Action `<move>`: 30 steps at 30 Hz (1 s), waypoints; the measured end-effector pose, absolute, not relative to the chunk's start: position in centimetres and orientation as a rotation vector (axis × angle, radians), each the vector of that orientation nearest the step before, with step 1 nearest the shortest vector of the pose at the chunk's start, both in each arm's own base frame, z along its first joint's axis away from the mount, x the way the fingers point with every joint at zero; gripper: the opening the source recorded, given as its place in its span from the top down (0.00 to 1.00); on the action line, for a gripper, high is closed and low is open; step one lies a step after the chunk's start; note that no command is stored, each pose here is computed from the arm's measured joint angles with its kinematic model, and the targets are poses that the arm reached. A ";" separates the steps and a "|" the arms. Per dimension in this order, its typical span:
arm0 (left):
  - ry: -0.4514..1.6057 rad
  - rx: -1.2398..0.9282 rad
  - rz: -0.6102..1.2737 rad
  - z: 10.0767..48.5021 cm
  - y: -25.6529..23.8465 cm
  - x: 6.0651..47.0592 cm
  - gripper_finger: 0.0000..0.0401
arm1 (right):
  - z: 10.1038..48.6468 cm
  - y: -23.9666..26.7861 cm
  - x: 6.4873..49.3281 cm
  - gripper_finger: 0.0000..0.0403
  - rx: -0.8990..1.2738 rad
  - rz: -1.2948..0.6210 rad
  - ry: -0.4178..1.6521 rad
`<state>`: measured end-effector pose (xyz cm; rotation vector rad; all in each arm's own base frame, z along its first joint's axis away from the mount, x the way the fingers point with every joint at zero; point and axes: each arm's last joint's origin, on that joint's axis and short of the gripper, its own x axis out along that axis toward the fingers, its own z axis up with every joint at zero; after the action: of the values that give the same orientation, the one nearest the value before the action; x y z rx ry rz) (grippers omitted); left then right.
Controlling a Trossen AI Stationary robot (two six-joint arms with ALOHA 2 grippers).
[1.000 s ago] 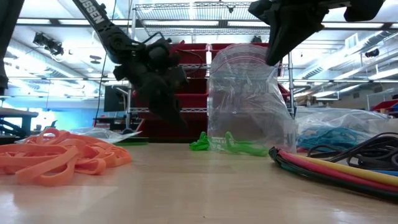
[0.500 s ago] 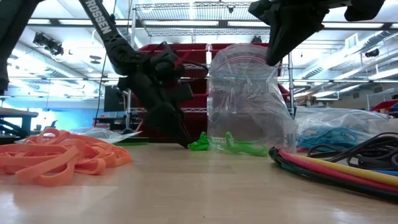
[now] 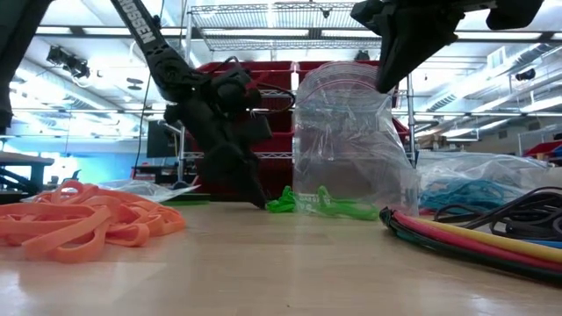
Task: Sort rubber bands
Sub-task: Put the green rubber band into the transparent zip bag
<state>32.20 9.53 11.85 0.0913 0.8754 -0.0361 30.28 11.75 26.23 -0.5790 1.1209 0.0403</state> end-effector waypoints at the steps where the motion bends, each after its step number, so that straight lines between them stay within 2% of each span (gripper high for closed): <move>1: 0.893 0.086 -0.039 12.3 9.4 31.8 0.99 | 26.2 11.8 30.3 1.00 -0.579 0.041 1.121; 3: 0.907 0.079 -0.048 13.5 9.1 31.0 0.99 | 26.2 11.8 30.3 1.00 -0.578 0.041 1.122; 8: 0.785 0.157 -0.058 19.3 8.0 29.4 1.00 | 26.2 11.8 30.3 1.00 -0.578 0.041 1.122; 14: 0.538 0.211 -0.116 25.2 6.1 27.6 1.00 | 26.2 11.8 30.3 1.00 -0.577 0.042 1.120; 21: 0.404 0.237 -0.184 26.9 3.5 28.7 1.00 | 26.2 11.8 30.3 1.00 -0.576 0.043 1.119; 30: 0.358 0.260 -0.248 27.5 1.7 32.3 1.00 | 26.2 11.8 30.3 1.00 -0.582 0.048 1.116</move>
<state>32.26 1.69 27.50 0.2602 0.3578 -0.2476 30.33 11.79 26.25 -0.5817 1.1156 0.0480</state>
